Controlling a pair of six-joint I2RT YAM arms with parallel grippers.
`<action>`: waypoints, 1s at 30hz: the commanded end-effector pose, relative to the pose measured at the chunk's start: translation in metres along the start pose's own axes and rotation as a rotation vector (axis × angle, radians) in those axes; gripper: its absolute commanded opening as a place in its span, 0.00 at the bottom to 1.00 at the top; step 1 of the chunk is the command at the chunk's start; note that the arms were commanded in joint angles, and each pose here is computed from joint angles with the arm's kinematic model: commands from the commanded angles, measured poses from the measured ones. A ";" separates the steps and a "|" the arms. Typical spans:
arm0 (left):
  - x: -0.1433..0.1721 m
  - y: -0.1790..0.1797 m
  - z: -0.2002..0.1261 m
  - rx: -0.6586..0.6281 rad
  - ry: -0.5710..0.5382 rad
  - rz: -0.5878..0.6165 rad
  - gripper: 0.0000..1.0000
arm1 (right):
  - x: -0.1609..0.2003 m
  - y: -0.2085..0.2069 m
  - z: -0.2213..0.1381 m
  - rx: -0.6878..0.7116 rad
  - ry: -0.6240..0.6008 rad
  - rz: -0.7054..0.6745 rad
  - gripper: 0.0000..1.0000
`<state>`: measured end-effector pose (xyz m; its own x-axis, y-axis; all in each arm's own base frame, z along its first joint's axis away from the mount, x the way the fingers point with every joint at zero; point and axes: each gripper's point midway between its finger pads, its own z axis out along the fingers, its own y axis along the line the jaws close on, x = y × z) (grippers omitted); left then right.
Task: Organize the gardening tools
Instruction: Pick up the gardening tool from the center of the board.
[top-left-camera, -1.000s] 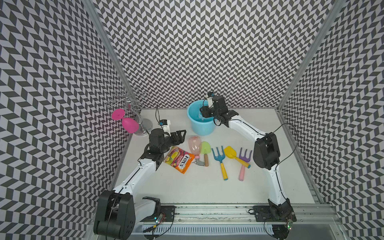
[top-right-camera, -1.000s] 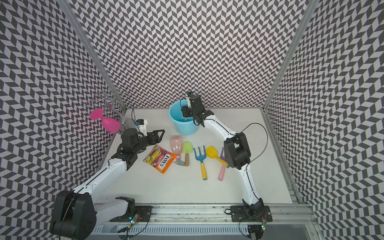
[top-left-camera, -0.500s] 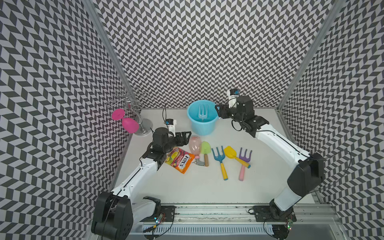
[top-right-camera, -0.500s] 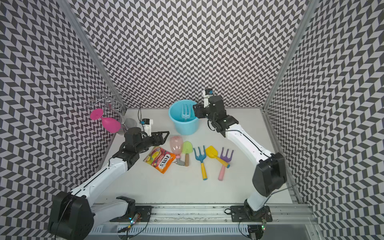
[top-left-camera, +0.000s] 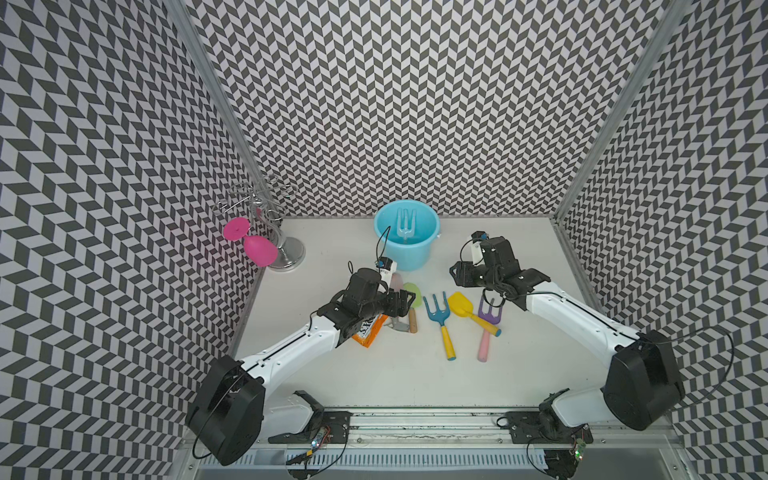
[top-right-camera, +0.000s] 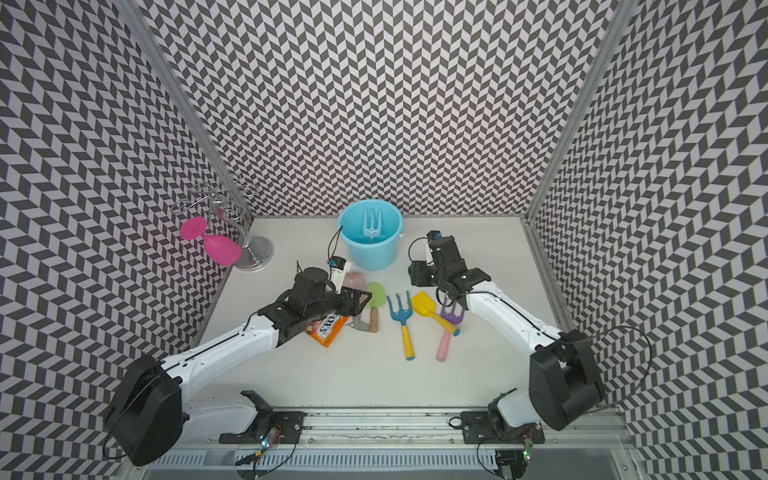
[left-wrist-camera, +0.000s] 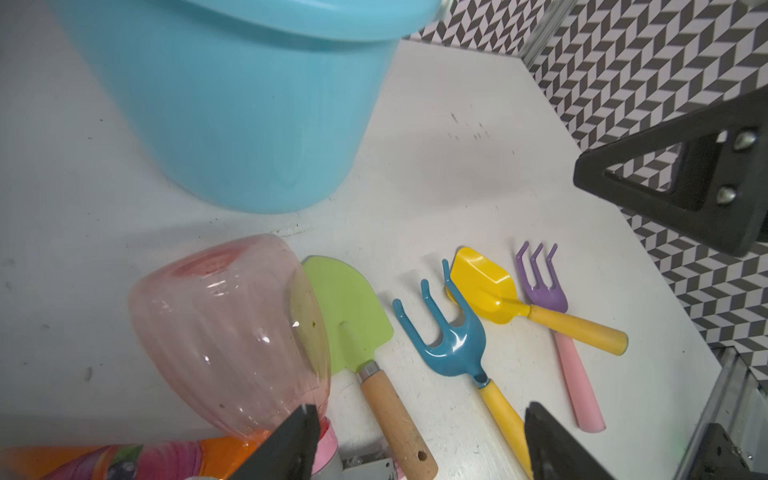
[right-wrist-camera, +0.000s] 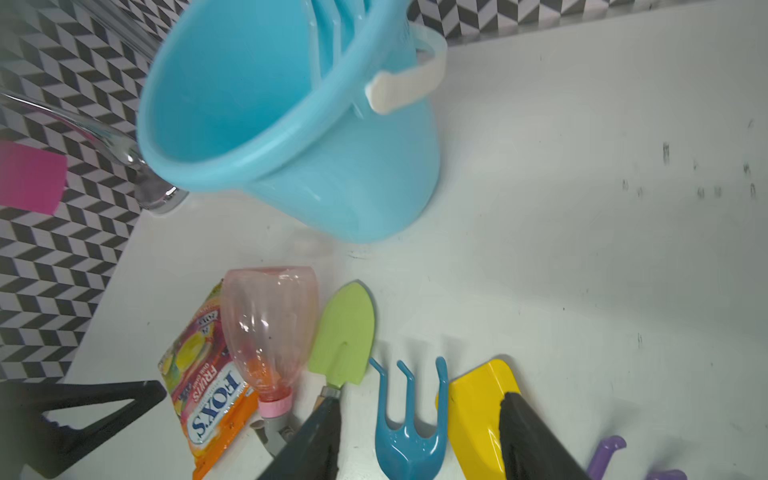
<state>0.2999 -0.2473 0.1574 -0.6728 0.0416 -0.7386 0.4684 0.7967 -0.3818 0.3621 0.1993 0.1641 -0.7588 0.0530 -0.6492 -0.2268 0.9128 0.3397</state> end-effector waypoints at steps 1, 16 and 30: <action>-0.003 -0.008 0.005 -0.009 0.000 0.042 0.80 | 0.015 -0.002 -0.006 -0.013 0.010 0.026 0.62; 0.018 -0.022 0.029 0.020 0.075 0.092 0.79 | 0.075 -0.059 0.000 0.241 0.195 0.001 0.59; 0.019 -0.019 0.031 0.005 0.078 0.092 0.80 | 0.123 -0.060 0.016 0.206 0.356 0.000 0.49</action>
<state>0.2879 -0.2768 0.1208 -0.7000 0.1721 -0.6931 0.5228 0.7846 -0.3332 0.3005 0.1534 0.0644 -0.9186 -0.0315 -0.3939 -0.1057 0.9801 0.1682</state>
